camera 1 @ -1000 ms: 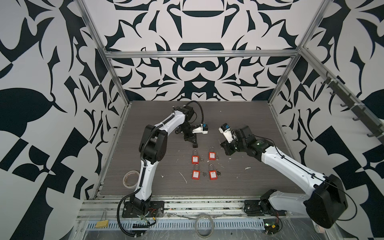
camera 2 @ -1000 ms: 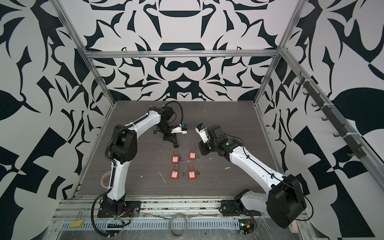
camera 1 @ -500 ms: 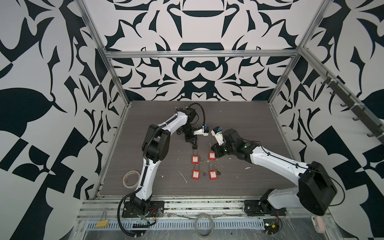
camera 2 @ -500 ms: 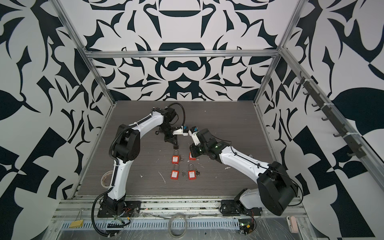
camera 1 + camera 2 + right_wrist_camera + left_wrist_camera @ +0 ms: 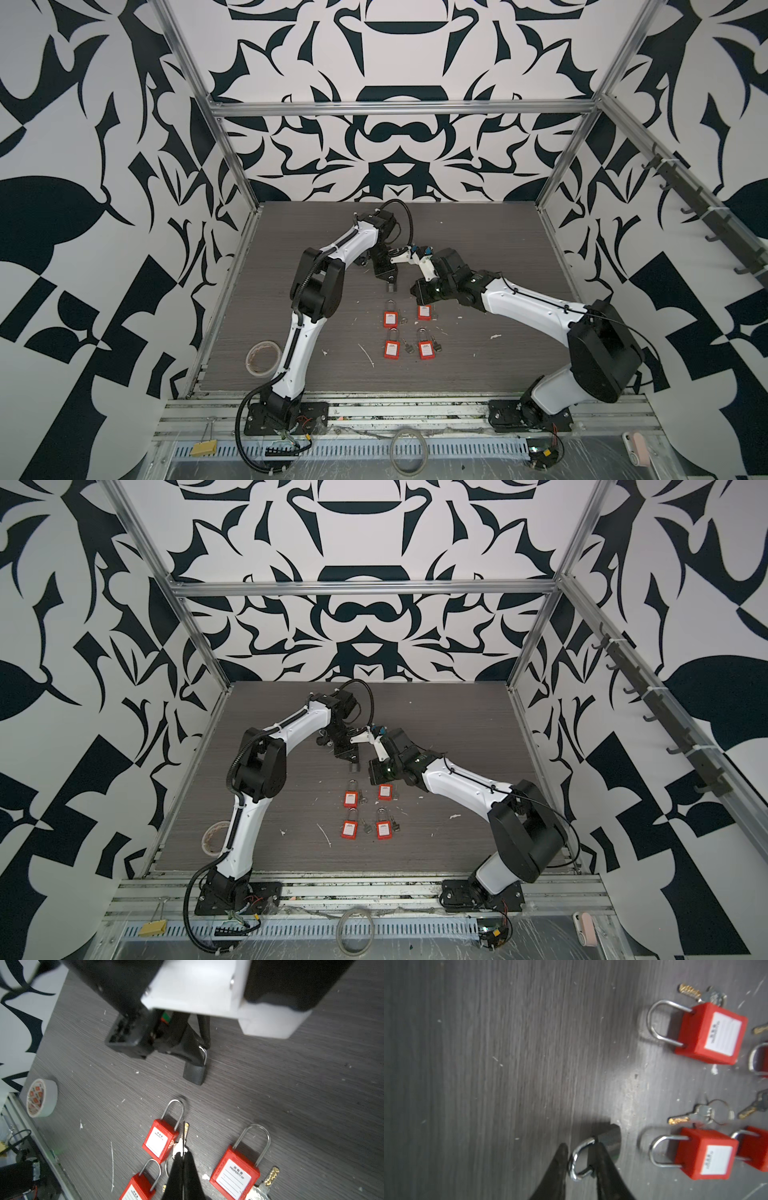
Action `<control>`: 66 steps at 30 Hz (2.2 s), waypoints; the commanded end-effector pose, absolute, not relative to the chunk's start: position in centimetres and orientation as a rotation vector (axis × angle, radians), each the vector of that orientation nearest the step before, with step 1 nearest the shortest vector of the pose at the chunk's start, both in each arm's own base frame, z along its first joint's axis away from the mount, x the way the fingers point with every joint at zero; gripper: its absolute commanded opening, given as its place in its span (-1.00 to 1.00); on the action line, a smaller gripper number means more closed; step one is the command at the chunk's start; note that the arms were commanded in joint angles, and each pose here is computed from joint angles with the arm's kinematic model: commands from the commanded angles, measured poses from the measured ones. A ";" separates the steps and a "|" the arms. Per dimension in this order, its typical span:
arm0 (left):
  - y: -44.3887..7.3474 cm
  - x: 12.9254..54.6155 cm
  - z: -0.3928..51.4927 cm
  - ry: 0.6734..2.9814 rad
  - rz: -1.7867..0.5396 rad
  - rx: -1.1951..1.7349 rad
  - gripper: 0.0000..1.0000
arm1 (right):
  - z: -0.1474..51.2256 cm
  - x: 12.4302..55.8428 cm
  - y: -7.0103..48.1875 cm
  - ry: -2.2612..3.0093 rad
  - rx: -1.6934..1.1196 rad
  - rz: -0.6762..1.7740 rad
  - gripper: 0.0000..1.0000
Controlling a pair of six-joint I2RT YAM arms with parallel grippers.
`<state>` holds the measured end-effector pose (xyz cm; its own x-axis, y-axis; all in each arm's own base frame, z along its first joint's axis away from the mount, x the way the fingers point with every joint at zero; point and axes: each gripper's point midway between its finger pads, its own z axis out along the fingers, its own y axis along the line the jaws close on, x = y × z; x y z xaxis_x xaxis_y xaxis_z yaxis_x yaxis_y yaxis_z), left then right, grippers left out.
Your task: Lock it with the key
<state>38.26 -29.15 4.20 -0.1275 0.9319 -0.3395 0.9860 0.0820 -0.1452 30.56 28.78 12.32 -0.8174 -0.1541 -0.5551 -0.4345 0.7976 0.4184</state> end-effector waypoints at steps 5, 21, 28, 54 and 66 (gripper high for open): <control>-29.7 42.0 7.0 2.162 -0.463 1.768 -0.20 | 13.0 31.9 29.3 2.506 -0.331 0.760 -1.00; -23.6 45.4 20.6 2.009 -0.680 0.866 0.98 | 9.0 34.7 30.0 2.696 -0.394 0.641 -1.00; -19.9 43.9 24.6 1.941 -0.914 0.477 0.98 | 7.2 35.8 29.8 2.742 -0.386 0.544 -0.85; -15.5 41.1 22.0 2.111 -0.994 0.352 0.98 | 9.3 34.8 28.2 2.630 -0.874 0.176 -0.02; -15.5 39.6 22.6 2.061 -0.922 0.479 0.99 | 5.3 33.1 27.6 2.735 -0.995 0.073 -0.34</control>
<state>40.78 -15.30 21.80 -0.6411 -0.0170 -0.7672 0.5569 0.6776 -0.4804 32.93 28.11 5.68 -0.7422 -0.6155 -0.2651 -0.6357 0.7718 -0.0123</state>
